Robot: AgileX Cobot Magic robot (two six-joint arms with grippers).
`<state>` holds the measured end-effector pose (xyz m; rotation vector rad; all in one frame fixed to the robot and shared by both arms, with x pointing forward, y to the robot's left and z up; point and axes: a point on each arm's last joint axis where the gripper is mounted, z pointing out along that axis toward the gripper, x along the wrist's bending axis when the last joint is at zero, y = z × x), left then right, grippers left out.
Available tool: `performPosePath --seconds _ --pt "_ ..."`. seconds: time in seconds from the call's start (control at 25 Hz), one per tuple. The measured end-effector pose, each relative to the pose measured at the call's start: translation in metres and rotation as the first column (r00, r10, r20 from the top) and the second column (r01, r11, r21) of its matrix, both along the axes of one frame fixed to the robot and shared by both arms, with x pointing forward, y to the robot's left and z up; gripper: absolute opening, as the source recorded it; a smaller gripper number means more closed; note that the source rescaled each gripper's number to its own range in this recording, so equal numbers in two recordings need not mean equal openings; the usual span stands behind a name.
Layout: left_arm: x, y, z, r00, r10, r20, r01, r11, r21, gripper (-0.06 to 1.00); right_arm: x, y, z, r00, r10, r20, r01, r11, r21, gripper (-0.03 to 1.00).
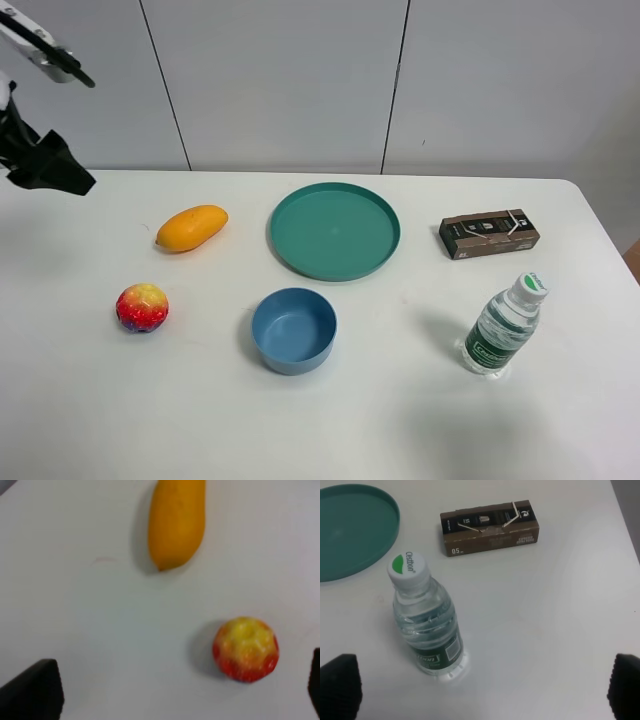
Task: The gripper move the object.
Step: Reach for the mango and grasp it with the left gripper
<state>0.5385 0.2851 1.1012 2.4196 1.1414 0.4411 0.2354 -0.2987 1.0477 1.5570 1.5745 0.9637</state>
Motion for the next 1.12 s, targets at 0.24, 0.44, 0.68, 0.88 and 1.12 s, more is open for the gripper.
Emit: performPosePath --seconds 0.24,0.44,0.68,0.88,1.12 --pt "0.046 -0.004 -0.026 0.998 -0.011 -0.064 0.008 0.999 -0.045 1.00 0.000 0.000 0.000 1.000 0.000 0.000 0.000 1.000 0.000 1.00" --pt "0.076 -0.018 -0.047 0.993 -0.084 -0.082 0.079 0.995 -0.064 1.00 0.000 0.000 0.000 1.000 0.000 0.000 0.000 1.000 0.000 1.00" --pt "0.103 -0.042 -0.073 0.976 -0.208 -0.070 0.205 0.978 -0.046 1.00 0.000 0.000 0.000 1.000 0.000 0.000 0.000 1.000 0.000 1.00" --pt "0.114 -0.058 -0.105 0.960 -0.263 -0.095 0.261 0.965 -0.040 1.00 0.000 0.000 0.000 1.000 0.000 0.000 0.000 1.000 0.000 1.00" --pt "0.126 -0.059 -0.140 0.961 -0.244 -0.131 0.241 0.970 -0.036 1.00 0.000 0.000 0.000 1.000 0.000 0.000 0.000 1.000 0.000 1.00"
